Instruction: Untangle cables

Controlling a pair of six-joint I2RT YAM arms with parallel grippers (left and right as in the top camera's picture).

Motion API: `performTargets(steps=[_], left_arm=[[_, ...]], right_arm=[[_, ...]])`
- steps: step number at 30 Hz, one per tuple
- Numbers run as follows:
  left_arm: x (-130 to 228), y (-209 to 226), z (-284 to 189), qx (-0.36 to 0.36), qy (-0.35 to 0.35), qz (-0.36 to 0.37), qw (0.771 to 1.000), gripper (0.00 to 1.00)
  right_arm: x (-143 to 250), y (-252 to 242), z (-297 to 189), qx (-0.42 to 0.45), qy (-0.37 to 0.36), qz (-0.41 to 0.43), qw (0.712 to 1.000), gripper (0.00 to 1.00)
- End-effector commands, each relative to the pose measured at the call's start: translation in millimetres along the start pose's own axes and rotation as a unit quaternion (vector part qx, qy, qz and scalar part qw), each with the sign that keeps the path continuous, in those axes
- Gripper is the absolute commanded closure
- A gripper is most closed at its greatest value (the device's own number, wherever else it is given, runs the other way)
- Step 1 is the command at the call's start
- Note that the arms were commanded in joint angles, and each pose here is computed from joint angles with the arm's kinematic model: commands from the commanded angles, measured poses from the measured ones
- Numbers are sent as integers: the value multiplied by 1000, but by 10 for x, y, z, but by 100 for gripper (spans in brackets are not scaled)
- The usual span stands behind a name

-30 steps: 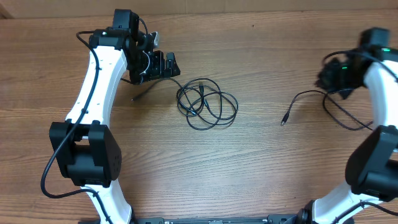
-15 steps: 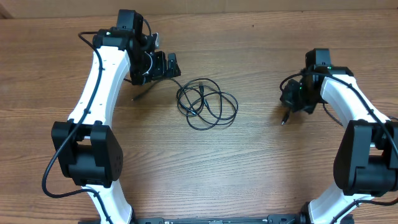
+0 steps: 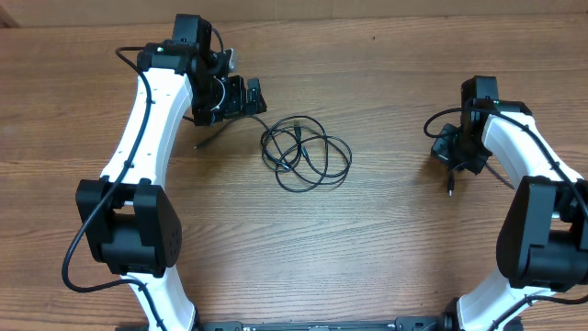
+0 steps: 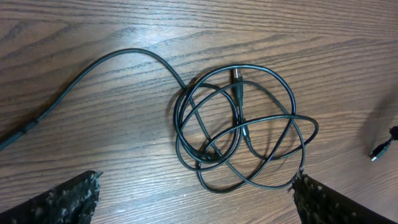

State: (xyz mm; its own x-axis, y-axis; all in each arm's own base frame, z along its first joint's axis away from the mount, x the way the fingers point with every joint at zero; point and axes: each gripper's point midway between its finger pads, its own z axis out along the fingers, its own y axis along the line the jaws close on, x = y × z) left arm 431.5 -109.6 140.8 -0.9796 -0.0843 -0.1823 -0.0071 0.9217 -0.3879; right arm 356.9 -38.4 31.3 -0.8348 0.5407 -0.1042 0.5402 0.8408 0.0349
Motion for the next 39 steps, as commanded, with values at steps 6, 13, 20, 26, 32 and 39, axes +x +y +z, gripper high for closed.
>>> performTargets(steps=[6, 13, 20, 26, 32, 39], left_arm=[[-53, -47, -15, 0, -12, 1, 1000, 0], [-89, 6, -17, -15, -21, -34, 999, 0], [-93, 35, -19, -23, -23, -38, 999, 1], [-94, 42, -19, -25, -23, -38, 999, 0], [-73, 78, -21, -35, -20, -40, 998, 0], [-66, 79, -20, -36, -19, -41, 998, 1]], right_arm=[[268, 748, -196, -226, 72, -68, 969, 76], [137, 1088, -322, -297, 32, -107, 948, 59], [200, 1478, -395, -320, -1, -163, 933, 54], [298, 1870, -438, -317, -49, -221, 921, 51], [317, 2163, -485, -301, -109, -259, 911, 51], [447, 2422, -548, -315, -130, -287, 895, 51]])
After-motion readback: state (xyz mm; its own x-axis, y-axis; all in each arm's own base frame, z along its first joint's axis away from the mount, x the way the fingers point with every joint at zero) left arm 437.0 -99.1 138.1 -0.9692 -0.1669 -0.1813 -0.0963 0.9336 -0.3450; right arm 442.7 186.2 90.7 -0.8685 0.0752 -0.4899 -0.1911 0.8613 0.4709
